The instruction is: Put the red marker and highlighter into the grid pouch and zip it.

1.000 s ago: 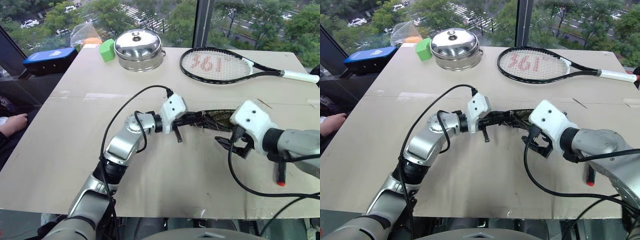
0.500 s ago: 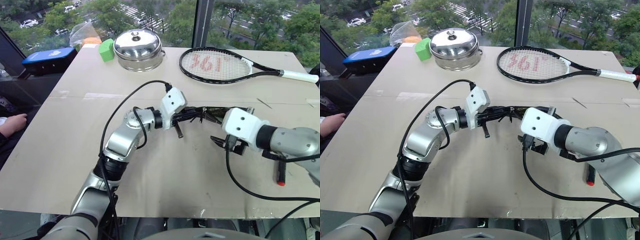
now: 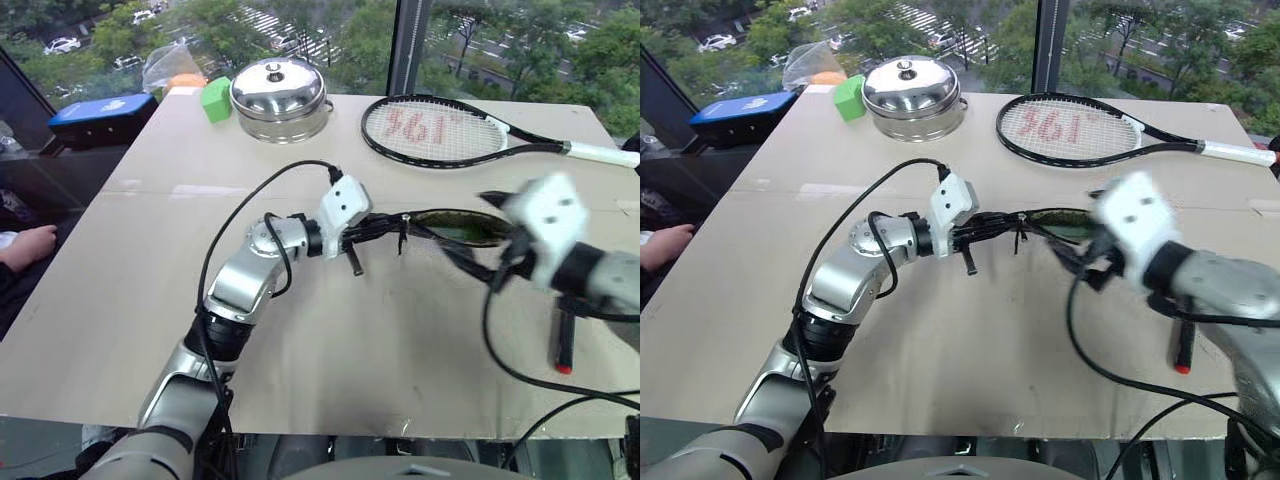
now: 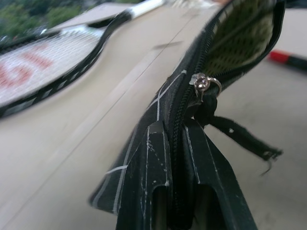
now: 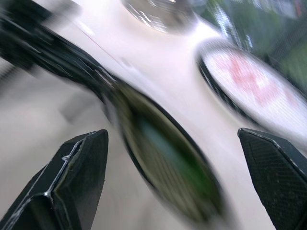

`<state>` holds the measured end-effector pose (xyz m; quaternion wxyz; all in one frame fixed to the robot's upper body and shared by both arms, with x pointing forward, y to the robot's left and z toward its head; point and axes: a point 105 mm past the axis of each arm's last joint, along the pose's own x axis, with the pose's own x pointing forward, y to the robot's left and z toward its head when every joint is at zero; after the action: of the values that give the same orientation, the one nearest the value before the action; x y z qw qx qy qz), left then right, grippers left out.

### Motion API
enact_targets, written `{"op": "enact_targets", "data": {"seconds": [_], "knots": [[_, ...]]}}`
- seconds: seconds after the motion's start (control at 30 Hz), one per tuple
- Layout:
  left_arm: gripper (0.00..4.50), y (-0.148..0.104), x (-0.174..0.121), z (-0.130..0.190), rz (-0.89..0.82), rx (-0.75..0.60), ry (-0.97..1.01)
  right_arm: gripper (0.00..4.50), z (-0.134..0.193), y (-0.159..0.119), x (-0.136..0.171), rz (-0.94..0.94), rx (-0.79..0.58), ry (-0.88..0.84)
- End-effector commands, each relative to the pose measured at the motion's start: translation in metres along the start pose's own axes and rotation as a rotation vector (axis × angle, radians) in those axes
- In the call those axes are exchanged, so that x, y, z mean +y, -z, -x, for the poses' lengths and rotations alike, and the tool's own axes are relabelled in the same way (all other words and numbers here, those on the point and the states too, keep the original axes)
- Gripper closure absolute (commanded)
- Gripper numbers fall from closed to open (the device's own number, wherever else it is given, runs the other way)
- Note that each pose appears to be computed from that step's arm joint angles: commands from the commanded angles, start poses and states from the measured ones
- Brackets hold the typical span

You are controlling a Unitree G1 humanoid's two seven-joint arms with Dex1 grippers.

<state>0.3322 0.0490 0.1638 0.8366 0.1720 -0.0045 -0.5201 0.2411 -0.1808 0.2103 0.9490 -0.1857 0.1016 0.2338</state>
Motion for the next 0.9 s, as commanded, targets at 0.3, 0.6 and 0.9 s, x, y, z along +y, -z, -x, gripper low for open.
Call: {"op": "enact_targets", "data": {"seconds": [0.3, 0.6, 0.9], "knots": [[4.5, -0.008, -0.002, 0.002, -0.079, -0.047, 0.006, 0.1, 0.064, 0.158, -0.013, -0.467, 0.568, 0.636], [4.5, -0.004, -0.002, 0.006, -0.074, -0.04, -0.001, 3.27, 0.062, 0.174, -0.003, -0.603, 0.578, 0.654], [4.5, 0.001, 0.006, 0.006, -0.073, -0.019, -0.037, 4.26, 0.053, 0.092, -0.007, -0.025, 0.4, 0.143]]}}
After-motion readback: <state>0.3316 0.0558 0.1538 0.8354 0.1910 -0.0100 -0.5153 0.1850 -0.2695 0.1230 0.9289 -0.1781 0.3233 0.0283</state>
